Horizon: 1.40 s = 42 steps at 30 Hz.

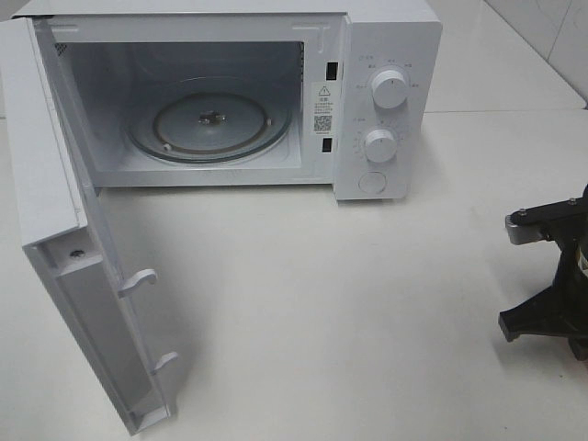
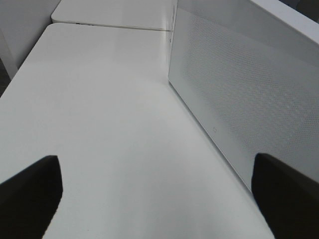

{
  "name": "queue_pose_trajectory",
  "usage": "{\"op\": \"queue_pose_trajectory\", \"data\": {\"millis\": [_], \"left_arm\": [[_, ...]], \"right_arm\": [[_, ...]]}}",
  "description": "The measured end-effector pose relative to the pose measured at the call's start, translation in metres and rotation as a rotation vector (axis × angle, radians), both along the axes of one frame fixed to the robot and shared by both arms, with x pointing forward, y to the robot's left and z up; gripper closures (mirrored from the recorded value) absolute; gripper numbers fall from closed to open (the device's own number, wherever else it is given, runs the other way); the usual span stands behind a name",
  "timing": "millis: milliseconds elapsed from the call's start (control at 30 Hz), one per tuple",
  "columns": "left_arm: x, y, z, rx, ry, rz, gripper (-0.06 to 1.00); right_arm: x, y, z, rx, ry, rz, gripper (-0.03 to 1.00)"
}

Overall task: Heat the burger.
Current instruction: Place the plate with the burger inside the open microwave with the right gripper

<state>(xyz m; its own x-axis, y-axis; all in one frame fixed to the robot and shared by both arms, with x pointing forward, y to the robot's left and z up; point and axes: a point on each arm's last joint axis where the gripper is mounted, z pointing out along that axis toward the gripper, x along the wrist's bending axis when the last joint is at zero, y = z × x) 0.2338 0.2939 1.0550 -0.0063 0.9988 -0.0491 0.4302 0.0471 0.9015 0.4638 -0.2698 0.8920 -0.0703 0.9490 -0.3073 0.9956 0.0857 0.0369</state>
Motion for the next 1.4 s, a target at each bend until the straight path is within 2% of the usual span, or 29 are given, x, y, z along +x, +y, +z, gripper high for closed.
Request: {"op": "queue_pose_trajectory", "data": {"millis": [300, 1400], "left_arm": [[0.0, 0.0, 0.0, 0.0, 0.0, 0.0, -0.03], [0.0, 0.0, 0.0, 0.0, 0.0, 0.0, -0.03]], "right_arm": [[-0.004, 0.01, 0.002, -0.061, 0.002, 0.047, 0.96], [-0.021, 0.048, 0.008, -0.165, 0.042, 0.226, 0.95]]}}
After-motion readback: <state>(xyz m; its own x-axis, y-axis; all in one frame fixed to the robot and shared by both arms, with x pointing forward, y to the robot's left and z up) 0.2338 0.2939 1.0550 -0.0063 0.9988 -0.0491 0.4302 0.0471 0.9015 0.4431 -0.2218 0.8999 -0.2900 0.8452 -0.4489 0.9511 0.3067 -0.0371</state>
